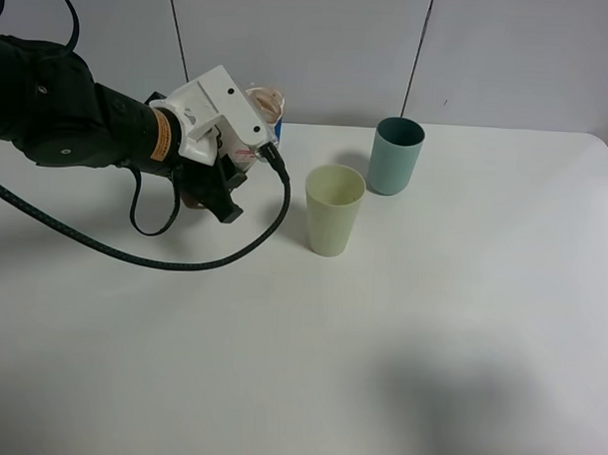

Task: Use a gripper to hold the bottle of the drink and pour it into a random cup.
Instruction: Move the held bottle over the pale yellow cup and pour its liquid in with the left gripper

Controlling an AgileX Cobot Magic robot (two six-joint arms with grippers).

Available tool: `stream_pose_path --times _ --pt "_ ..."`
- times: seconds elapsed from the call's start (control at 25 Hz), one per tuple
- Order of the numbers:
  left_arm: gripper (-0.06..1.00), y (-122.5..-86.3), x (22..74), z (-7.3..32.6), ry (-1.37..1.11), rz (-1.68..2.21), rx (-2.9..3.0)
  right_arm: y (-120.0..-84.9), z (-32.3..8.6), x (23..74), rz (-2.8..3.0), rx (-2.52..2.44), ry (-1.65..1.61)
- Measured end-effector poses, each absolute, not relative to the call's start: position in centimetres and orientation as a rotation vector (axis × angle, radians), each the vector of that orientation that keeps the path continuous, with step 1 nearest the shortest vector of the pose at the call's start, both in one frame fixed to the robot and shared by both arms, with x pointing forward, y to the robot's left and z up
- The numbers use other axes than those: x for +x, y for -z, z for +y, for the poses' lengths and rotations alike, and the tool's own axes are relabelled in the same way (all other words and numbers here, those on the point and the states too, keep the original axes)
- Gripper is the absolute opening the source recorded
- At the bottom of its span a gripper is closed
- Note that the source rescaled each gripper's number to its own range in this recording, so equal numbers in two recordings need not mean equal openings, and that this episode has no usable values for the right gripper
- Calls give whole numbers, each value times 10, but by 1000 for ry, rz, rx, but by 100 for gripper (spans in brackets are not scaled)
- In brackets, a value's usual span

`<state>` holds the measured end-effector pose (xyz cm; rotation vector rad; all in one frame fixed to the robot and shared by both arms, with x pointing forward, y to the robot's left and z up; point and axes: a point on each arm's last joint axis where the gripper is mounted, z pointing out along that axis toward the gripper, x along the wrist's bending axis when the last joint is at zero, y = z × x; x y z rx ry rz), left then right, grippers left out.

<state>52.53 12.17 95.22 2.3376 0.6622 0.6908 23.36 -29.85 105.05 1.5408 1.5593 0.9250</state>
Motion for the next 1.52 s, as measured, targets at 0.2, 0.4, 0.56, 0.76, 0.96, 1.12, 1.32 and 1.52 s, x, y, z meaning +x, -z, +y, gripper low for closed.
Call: stream_pose_path --times 0.2,0.4,0.56,0.76,0.96,1.12,1.32,1.52 --pt "1 -951 520 117 -688 653 2376 -1050 -299 234 1559 1541 -925" --pt "1 -950 516 111 -688 607 2402 -1050 -299 234 1559 1541 -925" --pt "1 -949 508 102 -682 558 2426 -1050 -299 234 1559 1541 -925" --pt "1 -948 505 99 -695 509 2462 -1050 -299 234 1559 1541 -925" --pt "1 -948 503 97 -705 474 2479 -1050 -299 234 1559 1541 -925" --pt "1 -947 503 98 -715 465 2499 -1050 -299 234 1559 1541 -925" --pt "1 -947 511 94 -736 468 2513 -1050 -299 234 1559 1541 -925" --pt "1 -946 517 90 -748 464 2519 -1050 -299 234 1559 1541 -925"
